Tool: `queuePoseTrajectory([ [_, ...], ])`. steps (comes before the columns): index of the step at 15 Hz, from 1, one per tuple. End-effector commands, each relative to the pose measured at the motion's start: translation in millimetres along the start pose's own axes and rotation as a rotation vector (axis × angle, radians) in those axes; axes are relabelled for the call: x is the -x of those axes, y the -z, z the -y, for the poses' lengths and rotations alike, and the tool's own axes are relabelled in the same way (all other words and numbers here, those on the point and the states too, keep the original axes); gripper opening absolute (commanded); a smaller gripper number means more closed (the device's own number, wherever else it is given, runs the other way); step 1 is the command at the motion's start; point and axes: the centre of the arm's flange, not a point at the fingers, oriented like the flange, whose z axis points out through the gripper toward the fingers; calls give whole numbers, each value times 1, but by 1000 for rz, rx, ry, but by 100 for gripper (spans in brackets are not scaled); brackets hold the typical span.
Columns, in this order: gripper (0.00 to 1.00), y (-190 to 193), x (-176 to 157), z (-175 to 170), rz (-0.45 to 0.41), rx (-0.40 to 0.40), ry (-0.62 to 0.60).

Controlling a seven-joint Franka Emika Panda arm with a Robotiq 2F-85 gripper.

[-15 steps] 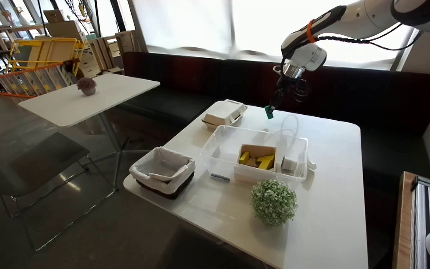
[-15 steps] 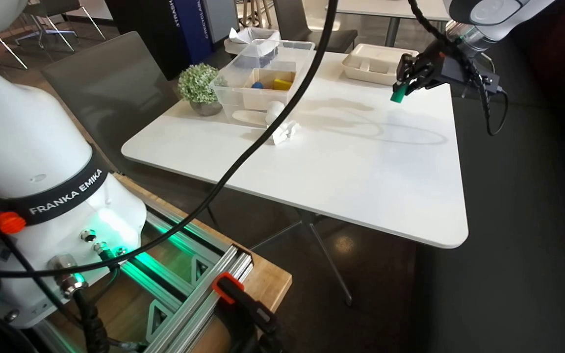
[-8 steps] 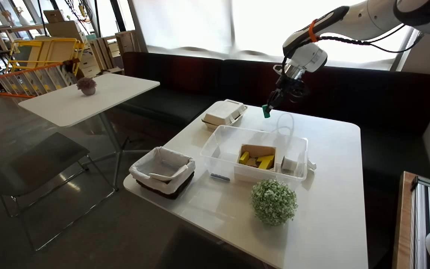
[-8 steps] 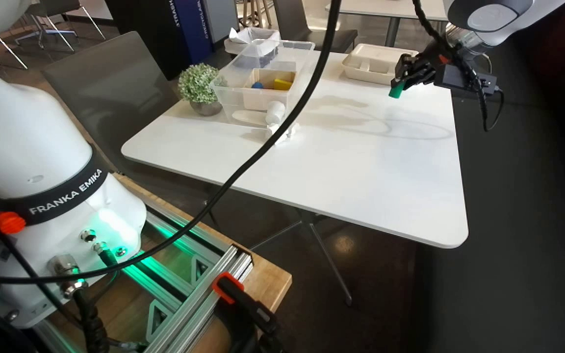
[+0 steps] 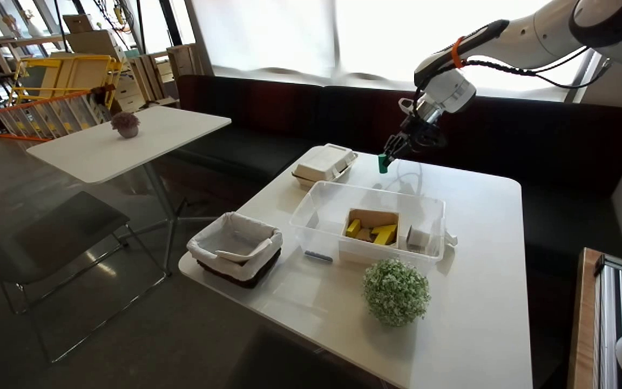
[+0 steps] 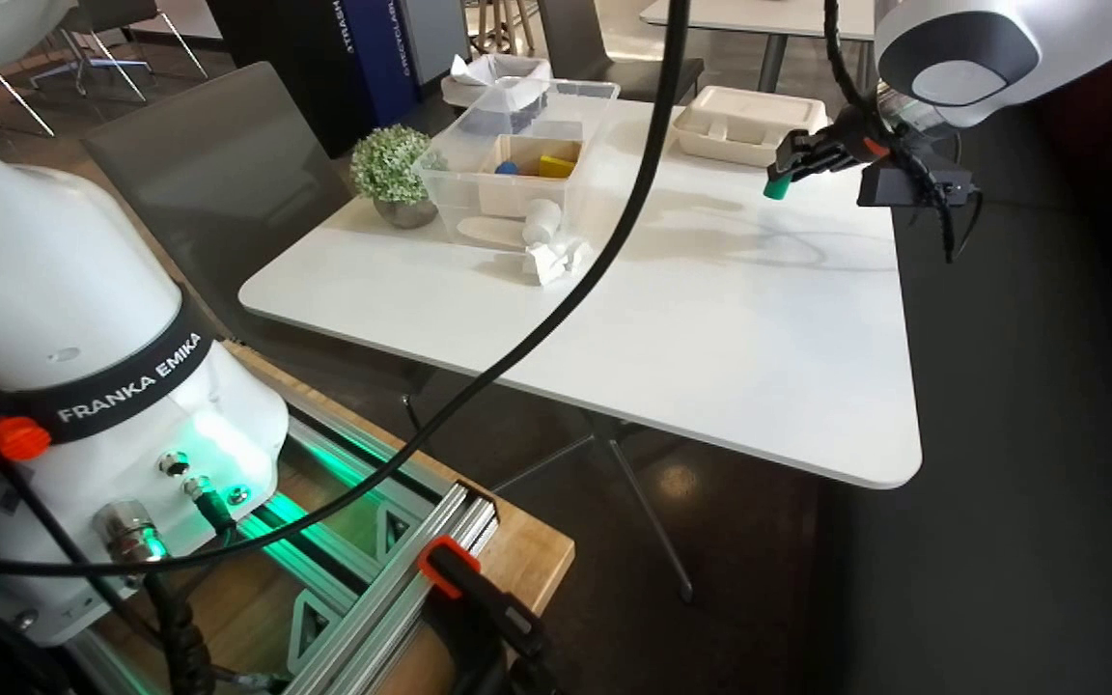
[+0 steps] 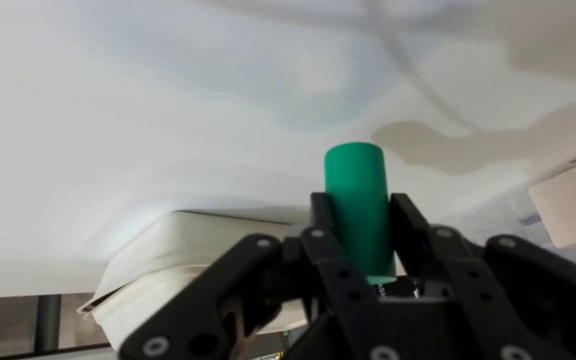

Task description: Remove the green block from the bowl

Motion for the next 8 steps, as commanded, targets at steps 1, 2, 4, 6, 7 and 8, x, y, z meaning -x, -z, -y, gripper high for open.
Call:
queuePoseTrajectory([
  [1,8,-8,8,-6,-61,-4,77],
  [2,8,-9,8,-6,-66,-2,94],
  [4,8,-11,8,-7,-72,0,117],
  [6,8,-13,8,-8,-70,18,118],
  [7,8,-13,9,-8,-70,22,122],
  [8,8,-15,10,-8,-68,35,130],
])
